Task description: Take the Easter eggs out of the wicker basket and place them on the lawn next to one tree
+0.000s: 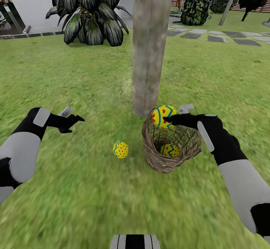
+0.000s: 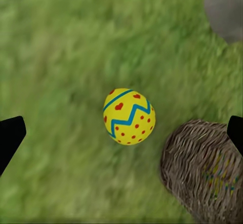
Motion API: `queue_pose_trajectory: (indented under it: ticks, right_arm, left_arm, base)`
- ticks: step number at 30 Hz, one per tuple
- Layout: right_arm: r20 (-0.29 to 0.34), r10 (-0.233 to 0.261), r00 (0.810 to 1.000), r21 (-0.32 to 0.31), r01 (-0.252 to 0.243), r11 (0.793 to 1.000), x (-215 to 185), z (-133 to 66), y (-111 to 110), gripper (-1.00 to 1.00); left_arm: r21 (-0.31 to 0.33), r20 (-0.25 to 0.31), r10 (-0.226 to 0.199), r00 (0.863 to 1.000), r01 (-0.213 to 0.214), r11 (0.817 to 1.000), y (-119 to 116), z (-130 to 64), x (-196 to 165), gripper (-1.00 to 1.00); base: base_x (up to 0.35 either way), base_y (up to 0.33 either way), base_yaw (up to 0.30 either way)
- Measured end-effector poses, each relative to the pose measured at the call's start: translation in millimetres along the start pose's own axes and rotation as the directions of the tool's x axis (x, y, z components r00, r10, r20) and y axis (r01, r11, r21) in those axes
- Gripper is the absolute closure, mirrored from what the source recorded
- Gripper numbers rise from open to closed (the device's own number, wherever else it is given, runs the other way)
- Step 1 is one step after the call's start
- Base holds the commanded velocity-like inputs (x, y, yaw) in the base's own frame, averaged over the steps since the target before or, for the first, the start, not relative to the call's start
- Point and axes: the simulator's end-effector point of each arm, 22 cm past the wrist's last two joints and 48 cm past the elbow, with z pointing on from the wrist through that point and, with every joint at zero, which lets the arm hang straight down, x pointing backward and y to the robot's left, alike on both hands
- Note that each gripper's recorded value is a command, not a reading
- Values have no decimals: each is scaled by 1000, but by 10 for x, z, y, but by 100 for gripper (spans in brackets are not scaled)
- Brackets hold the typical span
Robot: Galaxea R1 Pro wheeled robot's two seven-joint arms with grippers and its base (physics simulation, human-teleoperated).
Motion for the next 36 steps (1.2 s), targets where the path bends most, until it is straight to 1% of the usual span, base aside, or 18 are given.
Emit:
queue_pose_trajectory:
  ticks: [2,3,5,7,9,13,16,17,19,21,23,25,26,28,31,32,34,36]
  right_arm:
    - [82,-56,995,71,50,996,-164,-207,105,100]
    - [125,-93,988,106,80,991,-247,-302,293,100]
    - [143,-162,976,117,146,982,-209,-293,765,100]
    - [133,-202,970,144,183,973,-87,-254,1011,100]
    - [131,-219,967,127,203,971,-19,-204,1306,100]
    - [111,-245,963,92,235,968,193,-115,1823,100]
    - [68,-254,965,22,253,967,550,9,2273,100]
    - [56,-261,964,11,260,965,642,53,2349,100]
    - [32,-257,966,-8,257,966,855,174,2420,100]
    - [-4,-226,974,-18,226,974,1139,334,2365,100]
    - [-44,-169,985,-10,168,986,1573,542,2215,100]
    - [-56,-142,988,8,143,990,1812,636,2108,100]
    - [-55,-133,990,11,134,991,1846,653,2093,100]
    - [-39,-123,992,13,123,992,1854,658,2090,100]
    - [-47,-102,994,-6,102,995,2085,610,2214,100]
    - [-48,-106,993,-22,105,994,2138,598,2323,100]
    - [-34,-114,993,-41,113,993,2169,579,2450,100]
    - [-22,-114,993,-46,113,993,2172,575,2486,100]
  left_arm:
    - [1,-3,0,1000,0,1000,-7,9,13,-100]
    - [2,-4,1,1000,-1,1000,-12,11,17,-100]
    - [1,-4,1,1000,-1,1000,-9,12,17,-100]
    - [0,-2,-1,1000,1,1000,12,0,2,-100]
    - [6,9,-12,1000,12,1000,83,-57,-73,-100]
    - [193,47,-42,998,32,981,-82,-272,-302,-100]
    - [232,50,-48,998,35,972,-116,-311,-329,-100]
    - [244,46,-50,998,37,969,-137,-310,-319,-100]
    - [330,38,-51,998,36,943,-306,-343,-293,-100]
    - [367,39,-43,998,26,930,-299,-321,-209,-100]
    - [359,149,9,989,-63,931,-169,-373,-209,-100]
    - [343,256,89,963,-176,923,-154,-501,-53,-100]
    - [338,287,119,950,-217,916,-172,-561,56,-100]
    - [331,290,143,946,-239,913,-102,-535,330,-100]
    - [322,227,109,968,-180,929,250,-340,801,-100]
    - [332,217,62,974,-133,934,406,-332,887,-100]
    - [350,198,18,980,-87,933,503,-308,971,-100]
    - [344,152,-15,988,-39,938,632,-178,1110,-100]
  base:
    - [0,77,0]
    - [0,221,0]
    - [0,270,0]
    - [0,295,0]
    - [0,302,0]
    - [0,304,0]
    - [0,305,0]
    - [0,286,0]
    - [0,238,0]
    - [0,86,0]
    - [17,23,0]
    - [38,6,0]
    - [16,3,0]
    - [5,1,0]
    - [0,0,0]
    - [0,0,0]
    - [9,37,0]
    - [107,201,0]
